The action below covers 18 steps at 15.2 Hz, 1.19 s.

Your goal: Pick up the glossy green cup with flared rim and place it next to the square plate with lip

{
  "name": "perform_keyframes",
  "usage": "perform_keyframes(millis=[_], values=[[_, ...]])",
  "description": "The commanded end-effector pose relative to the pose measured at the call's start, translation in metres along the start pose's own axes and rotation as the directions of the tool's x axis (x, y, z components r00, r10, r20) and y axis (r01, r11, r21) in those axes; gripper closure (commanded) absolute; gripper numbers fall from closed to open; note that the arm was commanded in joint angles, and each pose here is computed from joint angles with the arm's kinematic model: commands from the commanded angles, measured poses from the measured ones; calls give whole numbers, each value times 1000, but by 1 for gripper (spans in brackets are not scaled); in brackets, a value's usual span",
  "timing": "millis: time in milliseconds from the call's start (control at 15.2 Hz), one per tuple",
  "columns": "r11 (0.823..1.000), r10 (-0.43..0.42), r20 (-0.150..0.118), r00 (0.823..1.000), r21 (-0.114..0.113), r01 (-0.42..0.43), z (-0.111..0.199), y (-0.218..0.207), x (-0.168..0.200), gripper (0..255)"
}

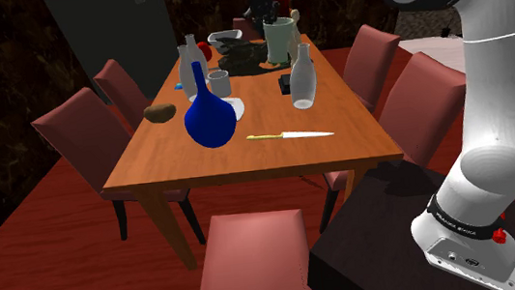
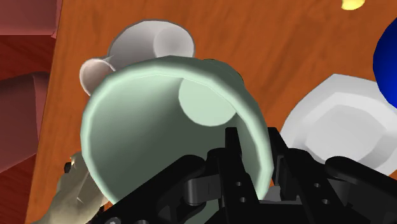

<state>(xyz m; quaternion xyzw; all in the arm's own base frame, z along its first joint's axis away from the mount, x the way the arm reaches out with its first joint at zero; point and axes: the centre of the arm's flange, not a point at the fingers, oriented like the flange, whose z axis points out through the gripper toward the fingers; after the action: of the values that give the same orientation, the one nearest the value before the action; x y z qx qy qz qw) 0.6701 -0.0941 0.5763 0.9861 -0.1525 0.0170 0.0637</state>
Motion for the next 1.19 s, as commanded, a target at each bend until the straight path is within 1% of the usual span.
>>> perform_keyframes(millis=[0, 1122], values=[[1000, 0, -1, 1000, 0, 0, 7, -2, 7, 255], [1000, 0, -1, 1000, 0, 0, 96, -13, 3, 255]])
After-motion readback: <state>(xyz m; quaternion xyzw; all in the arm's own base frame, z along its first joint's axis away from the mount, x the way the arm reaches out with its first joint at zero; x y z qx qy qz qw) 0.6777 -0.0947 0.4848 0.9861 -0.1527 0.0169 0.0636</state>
